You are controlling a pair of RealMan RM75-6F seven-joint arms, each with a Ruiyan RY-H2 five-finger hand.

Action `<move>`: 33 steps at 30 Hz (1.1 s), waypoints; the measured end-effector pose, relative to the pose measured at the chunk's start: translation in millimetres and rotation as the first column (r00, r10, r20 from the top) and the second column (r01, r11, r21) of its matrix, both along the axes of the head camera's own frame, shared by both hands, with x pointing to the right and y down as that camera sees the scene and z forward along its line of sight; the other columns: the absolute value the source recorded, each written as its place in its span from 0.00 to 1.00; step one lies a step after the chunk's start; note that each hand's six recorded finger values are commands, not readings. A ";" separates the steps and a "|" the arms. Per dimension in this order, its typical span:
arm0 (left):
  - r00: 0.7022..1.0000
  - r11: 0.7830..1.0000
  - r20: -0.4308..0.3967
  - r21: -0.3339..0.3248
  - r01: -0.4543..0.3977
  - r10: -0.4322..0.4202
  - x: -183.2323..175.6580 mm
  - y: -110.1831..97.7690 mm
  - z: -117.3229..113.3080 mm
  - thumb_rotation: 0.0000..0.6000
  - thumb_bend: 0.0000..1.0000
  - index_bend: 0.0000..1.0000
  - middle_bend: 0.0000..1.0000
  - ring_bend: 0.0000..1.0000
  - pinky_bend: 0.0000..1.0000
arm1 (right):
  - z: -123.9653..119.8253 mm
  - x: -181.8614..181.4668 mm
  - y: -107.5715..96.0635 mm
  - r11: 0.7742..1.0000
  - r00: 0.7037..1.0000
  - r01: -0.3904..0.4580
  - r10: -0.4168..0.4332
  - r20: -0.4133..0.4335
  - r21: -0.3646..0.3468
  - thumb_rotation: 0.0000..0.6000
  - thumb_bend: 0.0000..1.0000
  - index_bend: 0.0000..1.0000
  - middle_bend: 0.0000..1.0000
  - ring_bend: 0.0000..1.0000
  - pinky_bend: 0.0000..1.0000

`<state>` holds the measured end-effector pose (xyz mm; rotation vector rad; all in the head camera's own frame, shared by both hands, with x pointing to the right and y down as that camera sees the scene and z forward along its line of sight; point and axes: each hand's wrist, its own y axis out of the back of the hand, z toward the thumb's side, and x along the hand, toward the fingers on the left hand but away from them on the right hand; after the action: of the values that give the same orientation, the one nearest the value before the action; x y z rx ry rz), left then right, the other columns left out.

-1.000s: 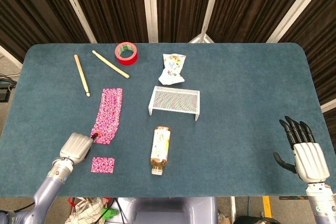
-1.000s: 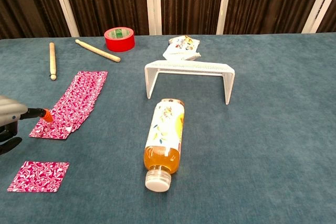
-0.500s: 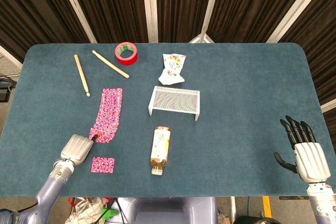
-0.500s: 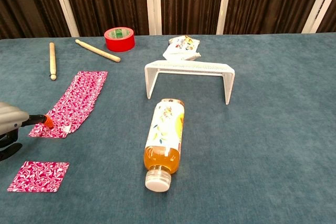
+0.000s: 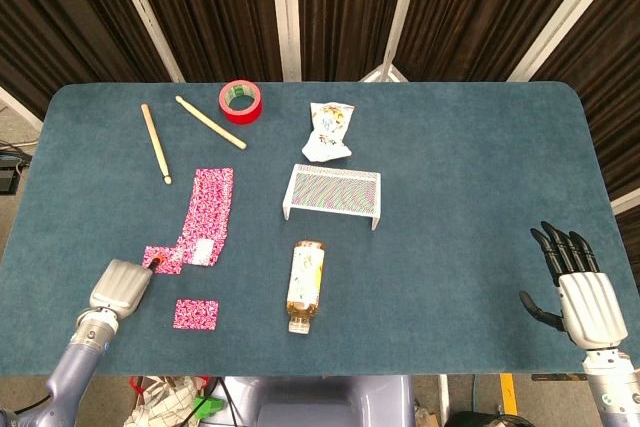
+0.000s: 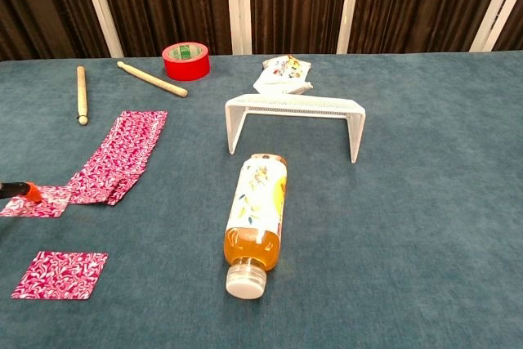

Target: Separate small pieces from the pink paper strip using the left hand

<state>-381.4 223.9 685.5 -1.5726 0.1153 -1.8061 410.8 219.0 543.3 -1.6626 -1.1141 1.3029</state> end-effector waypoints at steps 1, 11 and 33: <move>1.000 1.000 0.011 -0.002 0.003 -0.003 -4.0 0.2 0.5 1.00 0.75 0.20 0.87 0.72 0.61 | 0.1 0.1 -0.2 1.000 1.000 -0.001 0.001 0.000 0.000 1.00 0.31 0.00 0.04 0.09 0.07; 0.994 0.998 0.084 0.027 0.062 -0.064 -43.8 -3.2 -8.7 1.00 0.74 0.19 0.87 0.72 0.61 | 1.5 -1.8 -0.1 1.000 1.000 0.005 -0.005 -0.006 -0.001 1.00 0.31 0.00 0.04 0.09 0.07; 0.895 0.927 -0.425 0.264 0.266 -0.136 -31.3 -0.5 -137.3 1.00 0.18 0.11 0.04 0.00 0.14 | 3.9 -1.2 -0.2 1.000 1.000 -0.008 0.008 -0.017 -0.002 1.00 0.31 0.00 0.04 0.09 0.07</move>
<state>-412.6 223.5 548.2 -1.7162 0.7545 -1.4922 409.6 218.8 547.2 -1.6478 -1.1106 1.3209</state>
